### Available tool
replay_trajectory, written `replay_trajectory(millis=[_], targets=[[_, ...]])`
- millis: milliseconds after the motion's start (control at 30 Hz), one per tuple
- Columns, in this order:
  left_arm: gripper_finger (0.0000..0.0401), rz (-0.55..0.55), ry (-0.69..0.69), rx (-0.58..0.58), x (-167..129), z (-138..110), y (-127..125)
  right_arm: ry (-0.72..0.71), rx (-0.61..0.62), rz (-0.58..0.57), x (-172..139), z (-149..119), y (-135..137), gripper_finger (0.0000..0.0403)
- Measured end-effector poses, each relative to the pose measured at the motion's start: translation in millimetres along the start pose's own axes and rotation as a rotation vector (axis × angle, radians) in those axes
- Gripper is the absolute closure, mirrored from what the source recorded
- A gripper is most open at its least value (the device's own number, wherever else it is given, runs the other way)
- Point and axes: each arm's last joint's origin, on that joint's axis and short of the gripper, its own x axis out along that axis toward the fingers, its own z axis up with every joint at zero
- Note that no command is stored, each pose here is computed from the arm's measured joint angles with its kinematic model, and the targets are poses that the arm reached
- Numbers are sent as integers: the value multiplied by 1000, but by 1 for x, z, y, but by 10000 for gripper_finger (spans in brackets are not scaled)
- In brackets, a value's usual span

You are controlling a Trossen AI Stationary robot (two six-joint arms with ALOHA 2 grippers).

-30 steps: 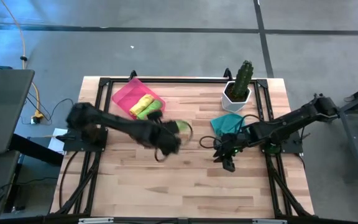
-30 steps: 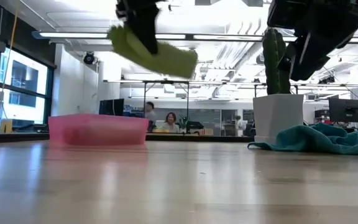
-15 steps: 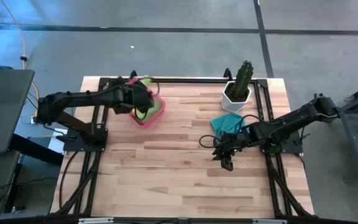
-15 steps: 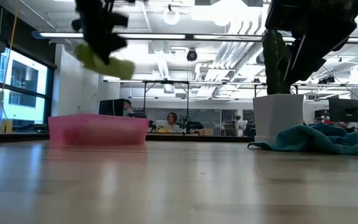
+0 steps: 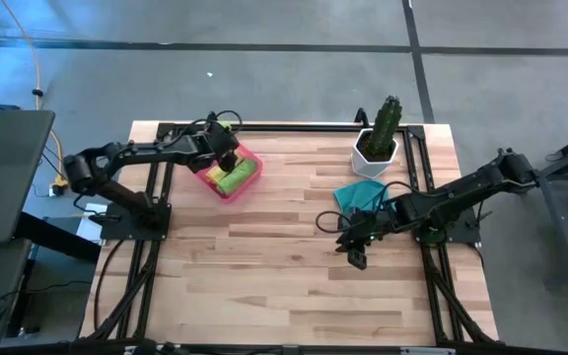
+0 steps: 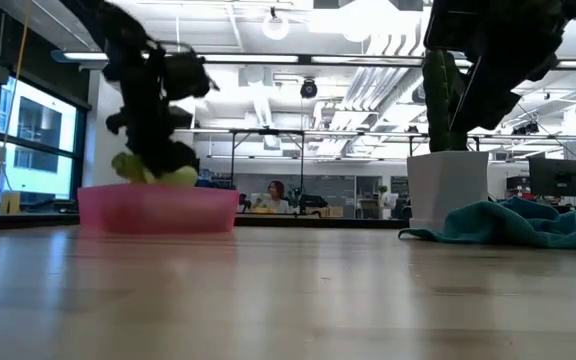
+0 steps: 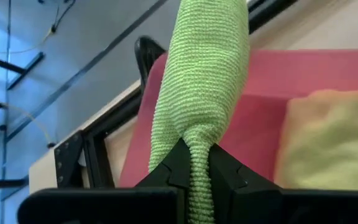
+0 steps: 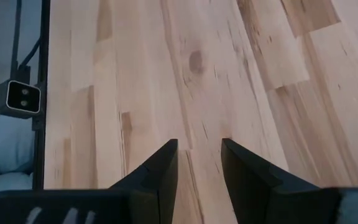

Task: Roll microfiber towels into tight, uniform cylinder then place into a basket
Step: Put the rolled light green microfiber cloth into the pink bin

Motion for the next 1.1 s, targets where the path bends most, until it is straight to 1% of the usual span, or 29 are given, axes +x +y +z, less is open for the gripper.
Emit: replay_trajectory(millis=[100,233,367,467,567,767,933,1100], targets=[[387,20,27,-5,12,-4,0,0,7,0,0,0,0,289],[387,43,92,23,28,-11,-3,-8,7,-12,0,0,0,289],[387,44,147,82,41,-16,-9,-16,7,-25,0,1,-1,289],[387,-26,177,119,47,-19,-18,-17,7,-25,0,1,-1,289],[387,-101,179,131,52,-20,-26,-17,7,-25,0,1,-1,289],[384,-125,172,131,56,-19,-31,-17,7,-25,0,1,-1,289],[360,-132,176,97,55,-19,-31,-17,7,-25,0,1,-1,289],[310,-152,199,84,55,-21,-31,-17,7,-25,0,1,-1,289]])
